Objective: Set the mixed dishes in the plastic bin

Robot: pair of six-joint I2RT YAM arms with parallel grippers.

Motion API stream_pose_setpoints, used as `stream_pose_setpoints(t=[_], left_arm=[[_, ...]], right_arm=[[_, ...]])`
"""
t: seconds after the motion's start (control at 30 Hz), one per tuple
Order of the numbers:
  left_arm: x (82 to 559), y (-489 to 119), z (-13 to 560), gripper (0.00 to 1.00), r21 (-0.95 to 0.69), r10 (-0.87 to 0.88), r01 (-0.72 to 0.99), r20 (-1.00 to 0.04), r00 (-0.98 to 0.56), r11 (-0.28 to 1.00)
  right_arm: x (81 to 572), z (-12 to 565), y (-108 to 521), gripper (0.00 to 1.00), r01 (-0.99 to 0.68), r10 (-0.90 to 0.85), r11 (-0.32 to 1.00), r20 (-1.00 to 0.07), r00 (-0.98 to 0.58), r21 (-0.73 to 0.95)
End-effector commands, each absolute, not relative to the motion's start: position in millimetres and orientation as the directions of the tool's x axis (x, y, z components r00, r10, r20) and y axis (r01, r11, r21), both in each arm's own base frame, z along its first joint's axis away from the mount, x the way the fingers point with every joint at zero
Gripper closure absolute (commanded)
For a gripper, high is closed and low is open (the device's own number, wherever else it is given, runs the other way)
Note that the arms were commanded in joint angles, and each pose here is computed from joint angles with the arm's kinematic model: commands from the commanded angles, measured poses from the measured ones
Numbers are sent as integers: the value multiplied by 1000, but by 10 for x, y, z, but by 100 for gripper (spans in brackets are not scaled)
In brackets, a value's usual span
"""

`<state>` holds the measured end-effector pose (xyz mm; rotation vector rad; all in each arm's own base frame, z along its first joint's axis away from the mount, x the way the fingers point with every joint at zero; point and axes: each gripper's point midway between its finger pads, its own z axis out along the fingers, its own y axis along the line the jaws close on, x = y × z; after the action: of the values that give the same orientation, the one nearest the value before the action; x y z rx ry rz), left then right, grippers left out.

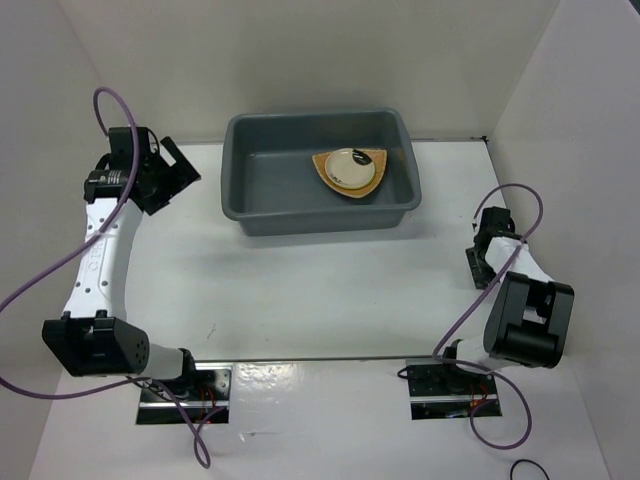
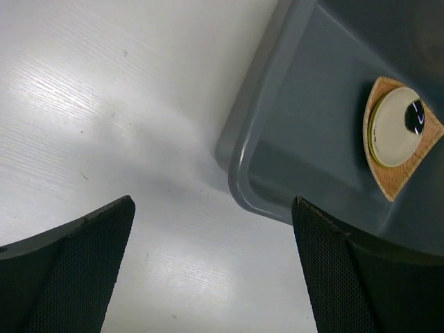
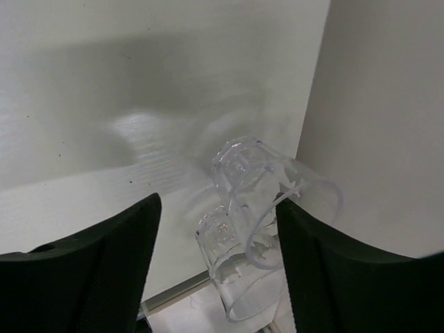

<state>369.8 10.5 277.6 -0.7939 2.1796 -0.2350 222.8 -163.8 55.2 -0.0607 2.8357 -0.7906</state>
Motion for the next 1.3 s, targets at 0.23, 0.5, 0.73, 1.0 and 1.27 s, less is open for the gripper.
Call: stream_pose_setpoints(t=[0.23,0.5,0.73,1.0,1.27], left_arm=[[3574,113,2974,0,-484,-633,-411,-641,-434,772],[3277,207,2987,0,-472,-636,-437,-658,-404,766],[3111,202,2965,0,-467,-625,-428,-676,-390,773],[2912,-14,2874,0,-506,-620,-359,-637,-457,784],[2654,-106,2456,0,-488,-611,-372,-581,-537,790]], right_arm=[[2316,448,-1708,80,14,-85,876,-183,-979,-482],[3366,2268,-1472,100,108,-161,916,-601,-783,-386],[4214,3476,572,100,-246,-510,860,-763,-398,-447],[4373,2663,2484,100,-684,-720,598,-655,-230,-417],[4817,1826,3409,100,-798,-743,513,-629,-228,-316]])
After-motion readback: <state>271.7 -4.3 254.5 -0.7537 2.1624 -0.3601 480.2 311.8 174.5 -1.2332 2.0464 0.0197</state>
